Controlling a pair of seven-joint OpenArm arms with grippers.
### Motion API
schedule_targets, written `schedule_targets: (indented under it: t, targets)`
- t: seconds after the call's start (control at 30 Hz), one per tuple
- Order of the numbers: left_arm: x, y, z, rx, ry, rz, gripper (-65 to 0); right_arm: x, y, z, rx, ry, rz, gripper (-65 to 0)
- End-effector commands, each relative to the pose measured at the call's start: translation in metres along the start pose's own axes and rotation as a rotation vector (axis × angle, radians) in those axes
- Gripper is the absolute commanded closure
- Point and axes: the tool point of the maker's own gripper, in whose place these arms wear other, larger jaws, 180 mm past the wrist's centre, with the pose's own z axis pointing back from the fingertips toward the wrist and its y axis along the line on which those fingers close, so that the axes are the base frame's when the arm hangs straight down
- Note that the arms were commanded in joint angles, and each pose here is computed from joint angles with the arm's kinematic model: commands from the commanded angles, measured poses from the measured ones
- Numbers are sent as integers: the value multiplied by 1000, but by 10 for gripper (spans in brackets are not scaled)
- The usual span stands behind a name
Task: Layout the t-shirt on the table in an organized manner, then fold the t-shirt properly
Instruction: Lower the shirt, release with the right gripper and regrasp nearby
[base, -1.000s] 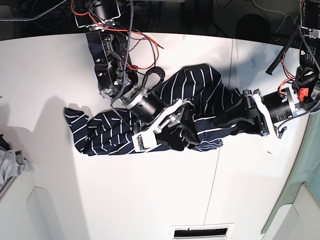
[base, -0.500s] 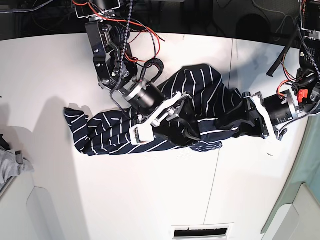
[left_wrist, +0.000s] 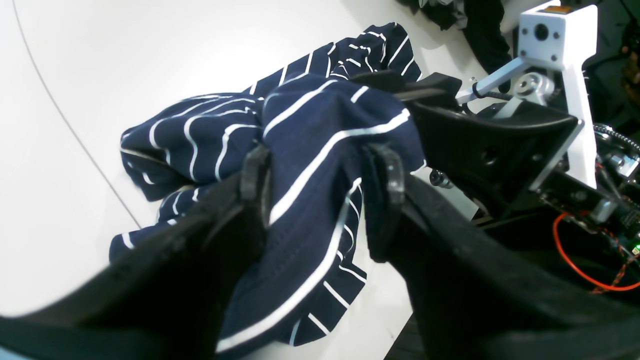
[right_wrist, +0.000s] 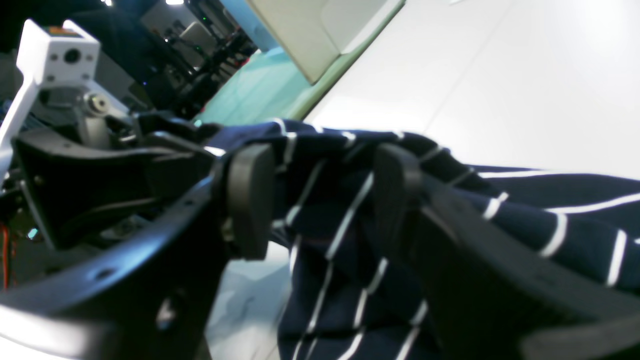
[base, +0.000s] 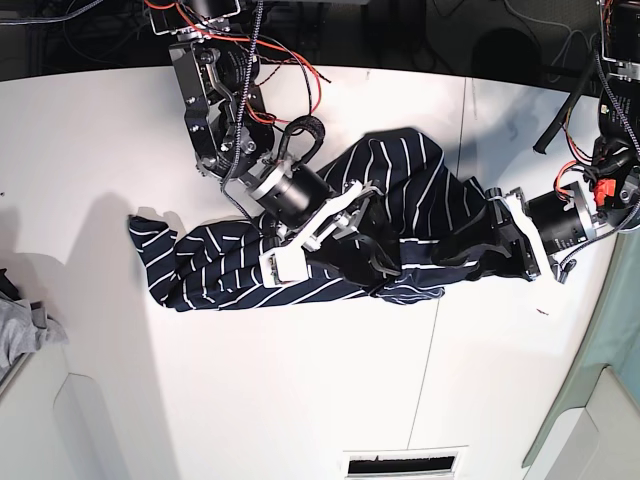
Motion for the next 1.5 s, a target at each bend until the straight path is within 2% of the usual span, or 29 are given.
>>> schedule_targets:
  t: [0.0, 0.13, 0.53, 0.7, 1.0, 1.1, 1.2, 1.47]
  targets:
    - [18, -1, 4, -6, -46, -34, -284, 18, 11, -4, 38, -61, 1, -314]
    - [14, 3, 4, 17, -25, -54, -284, 19, 15, -4, 53, -45, -19, -314]
    - [14, 4, 4, 19, -23, -56, -284, 28, 28, -3, 83, -8, 27, -314]
    - [14, 4, 4, 18, -24, -56, -284, 32, 36, 4, 92, -28, 20, -314]
    - [15, 3, 4, 13, -29, -51, -284, 21, 31, 7, 62, -4, 15, -314]
    - [16, 1, 4, 5, -37, -43, -284, 16, 23, 6, 26, 12, 40, -314]
    - [18, 0, 4, -4, -46, -36, -284, 15, 14, 5, -6, -11, 70, -314]
    - [18, 0, 4, -4, -46, -35, -284, 14, 6, -5, -8, 0, 72, -314]
